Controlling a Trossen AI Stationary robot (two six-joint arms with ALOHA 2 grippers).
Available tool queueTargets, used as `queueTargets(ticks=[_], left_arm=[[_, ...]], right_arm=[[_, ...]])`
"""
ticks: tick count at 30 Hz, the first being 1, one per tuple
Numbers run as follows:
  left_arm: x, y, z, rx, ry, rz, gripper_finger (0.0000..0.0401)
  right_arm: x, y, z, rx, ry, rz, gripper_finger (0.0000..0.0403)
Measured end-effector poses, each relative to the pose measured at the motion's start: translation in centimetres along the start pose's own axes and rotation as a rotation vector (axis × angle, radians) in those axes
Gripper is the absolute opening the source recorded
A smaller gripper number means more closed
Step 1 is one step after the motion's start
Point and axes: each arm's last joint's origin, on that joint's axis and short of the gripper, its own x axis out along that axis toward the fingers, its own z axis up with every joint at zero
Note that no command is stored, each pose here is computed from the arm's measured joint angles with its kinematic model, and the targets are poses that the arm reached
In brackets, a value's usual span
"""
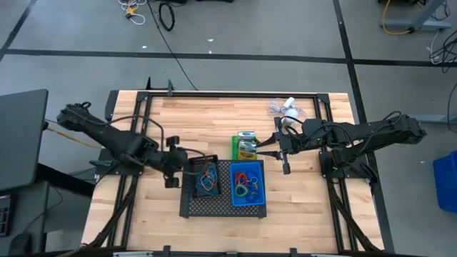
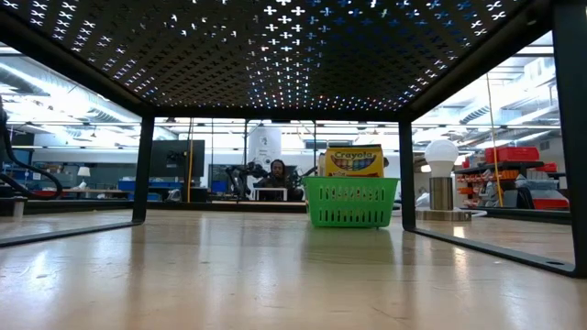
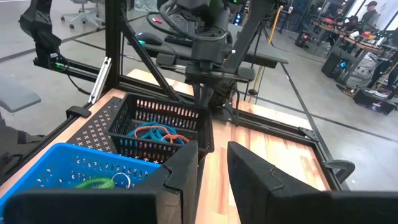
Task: Pick & Place Office Desk Supplies
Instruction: Put the black bin with the rubber bands on the shelf
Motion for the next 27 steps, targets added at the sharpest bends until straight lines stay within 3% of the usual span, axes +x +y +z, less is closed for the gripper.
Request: queueTargets(ticks=[14, 27], left_arm=[[2.8, 0.4, 1.7, 0.073, -0.002, -0.107, 0.0001], [4.1, 0.4, 2.6, 0.063, -0.028, -0.201, 0.0001]], right_arm=[[0.0, 0.0, 0.0, 0.0, 0.0, 0.0, 0.0096], [0.0, 0.0, 0.0, 0.002, -0.003, -0.002, 0.0096]])
